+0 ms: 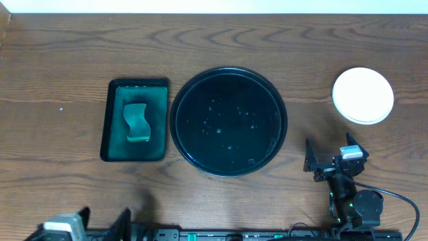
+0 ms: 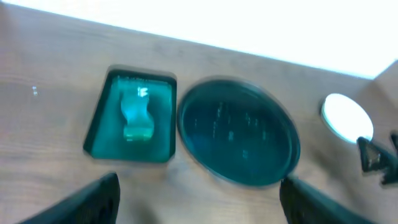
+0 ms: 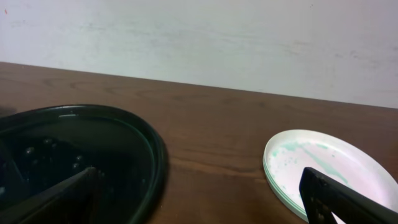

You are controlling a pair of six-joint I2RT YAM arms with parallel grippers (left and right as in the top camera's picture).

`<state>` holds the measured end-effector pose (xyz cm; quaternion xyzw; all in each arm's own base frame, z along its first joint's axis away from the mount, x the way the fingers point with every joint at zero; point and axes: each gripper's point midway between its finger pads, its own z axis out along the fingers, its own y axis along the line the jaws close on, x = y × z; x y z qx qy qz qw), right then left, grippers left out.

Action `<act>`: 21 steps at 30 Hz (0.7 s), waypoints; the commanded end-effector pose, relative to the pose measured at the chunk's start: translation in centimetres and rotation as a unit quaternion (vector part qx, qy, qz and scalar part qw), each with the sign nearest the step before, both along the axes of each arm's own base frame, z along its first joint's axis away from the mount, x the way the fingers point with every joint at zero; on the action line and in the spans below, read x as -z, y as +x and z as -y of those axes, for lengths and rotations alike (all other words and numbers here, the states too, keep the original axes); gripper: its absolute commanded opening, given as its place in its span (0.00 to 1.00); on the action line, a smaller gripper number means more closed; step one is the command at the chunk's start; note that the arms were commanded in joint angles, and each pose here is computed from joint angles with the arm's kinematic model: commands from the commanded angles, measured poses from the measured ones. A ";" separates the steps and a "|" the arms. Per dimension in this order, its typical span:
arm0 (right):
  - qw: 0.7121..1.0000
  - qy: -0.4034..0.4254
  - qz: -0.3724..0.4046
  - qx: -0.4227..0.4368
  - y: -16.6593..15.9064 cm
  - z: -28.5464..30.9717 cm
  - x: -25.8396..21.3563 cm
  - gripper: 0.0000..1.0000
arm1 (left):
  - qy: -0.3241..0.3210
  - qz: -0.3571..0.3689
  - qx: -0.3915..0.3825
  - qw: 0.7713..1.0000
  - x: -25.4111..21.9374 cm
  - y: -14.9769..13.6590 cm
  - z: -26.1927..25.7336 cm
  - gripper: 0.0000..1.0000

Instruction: Clean dirty plates on tray and stack at the side

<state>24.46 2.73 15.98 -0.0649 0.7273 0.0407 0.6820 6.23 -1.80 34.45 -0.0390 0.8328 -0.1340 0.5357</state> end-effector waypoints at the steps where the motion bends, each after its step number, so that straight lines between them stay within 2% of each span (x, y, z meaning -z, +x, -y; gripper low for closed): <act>1: 1.000 -0.006 0.002 0.005 0.0 0.2 0.1 0.99 | 0.018 0.039 -0.019 0.999 -1.5 1.2 -0.8 0.82; 11: 1.000 -0.006 0.002 0.005 0.0 0.2 0.1 0.99 | 0.079 0.137 -0.003 0.987 -3.5 6.7 -0.1 0.82; 21: 1.000 -0.006 0.002 0.005 0.0 0.2 0.1 0.99 | 0.080 0.202 -0.030 0.976 0.2 9.4 -0.4 0.82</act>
